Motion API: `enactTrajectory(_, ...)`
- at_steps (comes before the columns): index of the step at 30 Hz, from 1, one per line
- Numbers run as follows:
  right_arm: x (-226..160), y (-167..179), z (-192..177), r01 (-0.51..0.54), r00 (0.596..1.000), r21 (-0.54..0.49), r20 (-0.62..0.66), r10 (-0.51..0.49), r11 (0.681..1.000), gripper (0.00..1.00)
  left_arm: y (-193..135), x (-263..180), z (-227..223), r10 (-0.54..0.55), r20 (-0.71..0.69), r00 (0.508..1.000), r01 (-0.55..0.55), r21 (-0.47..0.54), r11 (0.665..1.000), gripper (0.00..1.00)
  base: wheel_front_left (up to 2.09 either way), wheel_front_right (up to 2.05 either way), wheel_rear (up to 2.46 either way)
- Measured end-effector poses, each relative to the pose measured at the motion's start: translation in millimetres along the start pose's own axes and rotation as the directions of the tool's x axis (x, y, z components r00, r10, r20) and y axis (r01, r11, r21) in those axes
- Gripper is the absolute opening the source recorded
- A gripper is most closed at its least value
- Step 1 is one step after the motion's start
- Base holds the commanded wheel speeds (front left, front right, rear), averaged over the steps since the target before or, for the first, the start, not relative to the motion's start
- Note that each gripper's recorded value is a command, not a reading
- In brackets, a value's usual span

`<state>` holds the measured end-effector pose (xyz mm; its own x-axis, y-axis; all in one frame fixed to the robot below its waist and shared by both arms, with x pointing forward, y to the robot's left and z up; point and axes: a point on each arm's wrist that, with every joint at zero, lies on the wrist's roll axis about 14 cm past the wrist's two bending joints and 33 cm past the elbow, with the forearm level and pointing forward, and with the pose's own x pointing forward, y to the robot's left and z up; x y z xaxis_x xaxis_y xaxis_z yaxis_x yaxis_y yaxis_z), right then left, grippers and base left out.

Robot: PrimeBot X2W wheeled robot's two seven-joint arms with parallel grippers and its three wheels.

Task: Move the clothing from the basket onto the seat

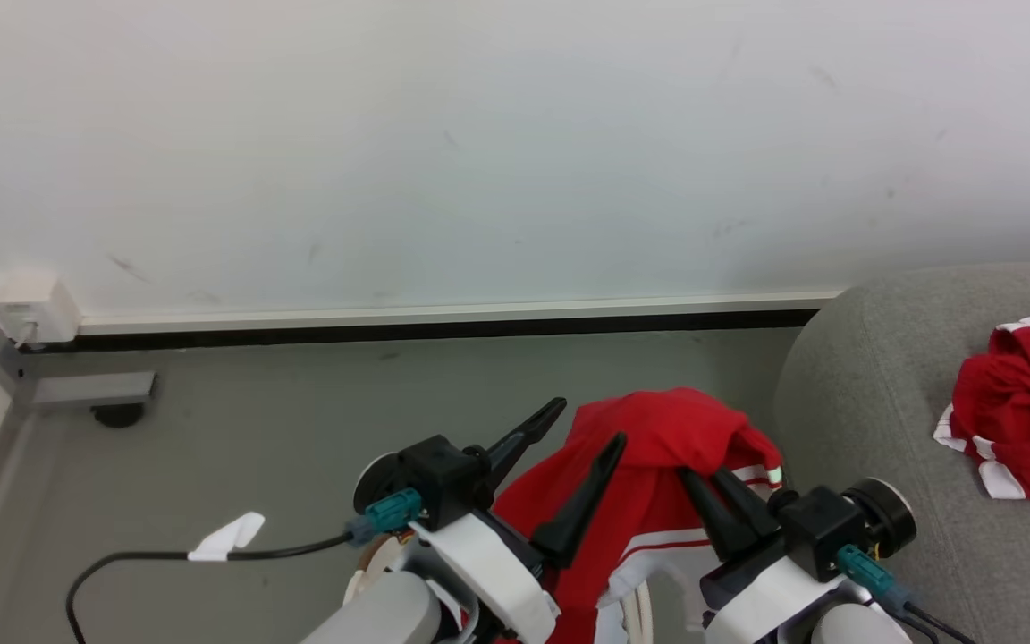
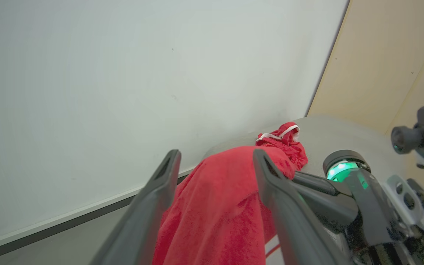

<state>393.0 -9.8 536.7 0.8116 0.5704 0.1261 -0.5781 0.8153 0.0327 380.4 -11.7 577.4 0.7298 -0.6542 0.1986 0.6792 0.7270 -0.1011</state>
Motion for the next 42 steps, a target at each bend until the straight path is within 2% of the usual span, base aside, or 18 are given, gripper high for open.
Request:
enactTrajectory(9,-32.7,-66.5,25.0,0.187,0.981,-0.075,0.065,-0.182,0.980,0.00,-21.7,12.1,-6.8,-0.096,-0.004,0.995,0.096,0.011,0.995,1.00,0.00,0.00,0.00)
enactTrajectory(14,-62.7,-106.0,48.1,0.314,0.946,-0.133,0.126,-0.298,0.940,0.00,-39.9,18.8,-17.7,-0.166,-0.027,0.986,0.166,0.007,0.986,1.00,0.00,0.00,0.00)
enactTrajectory(19,-94.6,-130.1,66.7,0.416,0.905,-0.168,0.179,-0.387,0.894,0.00,-56.0,26.9,-25.4,-0.230,-0.041,0.972,0.231,0.014,0.973,1.00,0.00,0.00,0.00)
enactTrajectory(35,-183.3,-161.2,87.9,0.620,0.784,-0.227,0.229,-0.578,0.751,0.00,-119.3,53.4,-41.5,-0.442,-0.043,0.896,0.443,0.008,0.897,1.00,0.00,0.00,0.00)
enactTrajectory(42,-196.2,-165.5,88.9,0.657,0.753,-0.230,0.230,-0.616,0.718,0.00,-129.9,59.3,-49.7,-0.484,-0.044,0.874,0.484,-0.010,0.875,1.00,0.00,0.00,0.00)
